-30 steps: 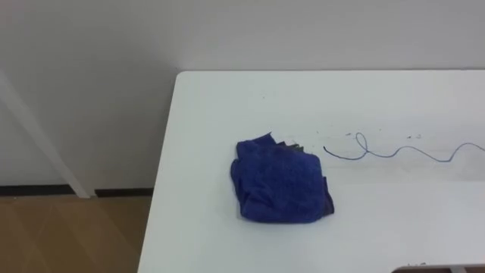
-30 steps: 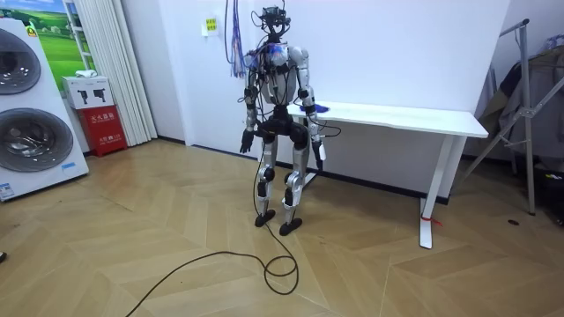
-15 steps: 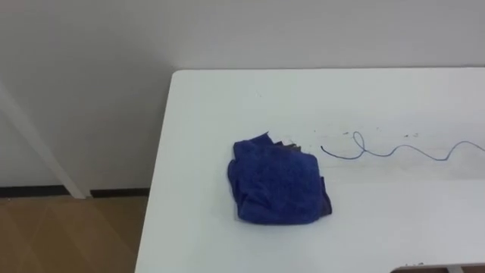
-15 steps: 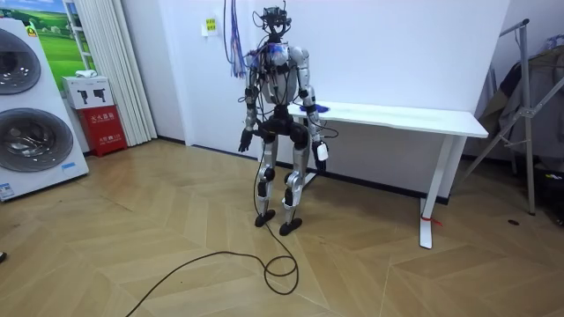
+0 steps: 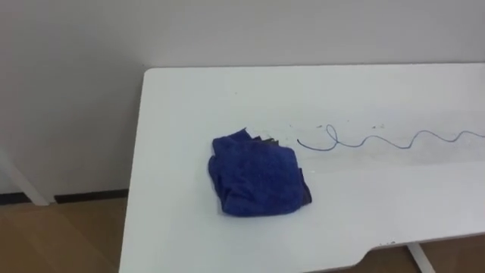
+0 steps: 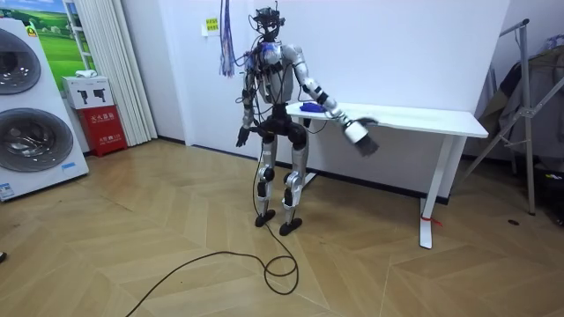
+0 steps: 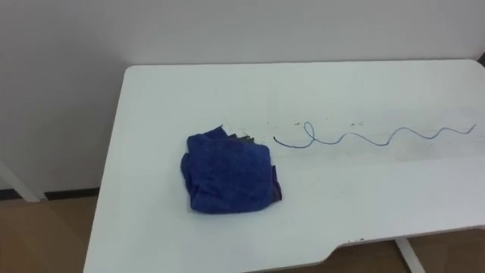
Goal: Wipe table
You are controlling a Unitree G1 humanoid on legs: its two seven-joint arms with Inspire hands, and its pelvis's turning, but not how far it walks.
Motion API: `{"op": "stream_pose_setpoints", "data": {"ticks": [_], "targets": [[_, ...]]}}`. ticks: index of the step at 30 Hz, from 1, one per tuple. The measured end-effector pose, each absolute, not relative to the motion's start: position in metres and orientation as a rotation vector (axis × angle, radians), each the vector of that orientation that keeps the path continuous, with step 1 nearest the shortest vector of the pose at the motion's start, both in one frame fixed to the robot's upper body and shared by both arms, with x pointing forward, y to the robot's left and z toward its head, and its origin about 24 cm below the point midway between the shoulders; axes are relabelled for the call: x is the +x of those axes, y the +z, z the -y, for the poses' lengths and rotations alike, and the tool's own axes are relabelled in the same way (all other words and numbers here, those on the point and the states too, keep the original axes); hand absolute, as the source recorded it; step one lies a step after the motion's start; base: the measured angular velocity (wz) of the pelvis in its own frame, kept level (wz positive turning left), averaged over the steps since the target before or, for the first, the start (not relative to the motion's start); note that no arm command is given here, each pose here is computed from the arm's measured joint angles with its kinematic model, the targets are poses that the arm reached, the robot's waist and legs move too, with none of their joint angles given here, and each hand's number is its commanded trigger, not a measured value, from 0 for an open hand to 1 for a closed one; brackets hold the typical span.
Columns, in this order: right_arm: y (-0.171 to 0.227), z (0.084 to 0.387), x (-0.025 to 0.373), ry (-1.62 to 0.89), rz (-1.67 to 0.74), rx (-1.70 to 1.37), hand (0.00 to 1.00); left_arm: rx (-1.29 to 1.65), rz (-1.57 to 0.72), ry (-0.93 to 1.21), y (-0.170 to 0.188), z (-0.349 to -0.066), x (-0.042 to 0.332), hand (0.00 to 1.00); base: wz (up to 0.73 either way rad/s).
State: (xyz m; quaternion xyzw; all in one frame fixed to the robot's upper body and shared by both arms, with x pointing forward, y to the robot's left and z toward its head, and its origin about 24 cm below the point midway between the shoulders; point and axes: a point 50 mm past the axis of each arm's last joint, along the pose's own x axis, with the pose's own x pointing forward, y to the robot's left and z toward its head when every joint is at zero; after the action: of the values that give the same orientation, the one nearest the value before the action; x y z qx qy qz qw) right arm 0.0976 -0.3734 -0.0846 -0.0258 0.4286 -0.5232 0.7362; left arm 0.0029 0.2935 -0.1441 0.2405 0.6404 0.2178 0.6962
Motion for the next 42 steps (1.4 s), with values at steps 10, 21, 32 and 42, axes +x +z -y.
{"op": "stream_pose_setpoints", "data": {"ticks": [10, 21, 32, 42], "targets": [[0.044, 0.318, 0.225, -0.793, -0.169, -0.647, 0.00, 0.592, -1.387, 0.372, -0.148, -0.280, 0.012, 0.00, 0.00], [0.072, 0.221, 0.258, -0.342, 0.131, -0.914, 0.00, 0.643, -1.290, 0.263, -0.150, -0.265, 0.030, 0.00, 0.02], [0.062, 0.137, 0.256, 0.094, 0.248, -1.036, 0.00, 0.668, -1.219, 0.193, -0.150, -0.256, 0.050, 0.00, 0.11], [0.021, 0.137, 0.247, 0.253, 0.079, -1.167, 0.00, 0.680, -1.199, 0.169, -0.151, -0.253, 0.057, 0.00, 0.05]]}}
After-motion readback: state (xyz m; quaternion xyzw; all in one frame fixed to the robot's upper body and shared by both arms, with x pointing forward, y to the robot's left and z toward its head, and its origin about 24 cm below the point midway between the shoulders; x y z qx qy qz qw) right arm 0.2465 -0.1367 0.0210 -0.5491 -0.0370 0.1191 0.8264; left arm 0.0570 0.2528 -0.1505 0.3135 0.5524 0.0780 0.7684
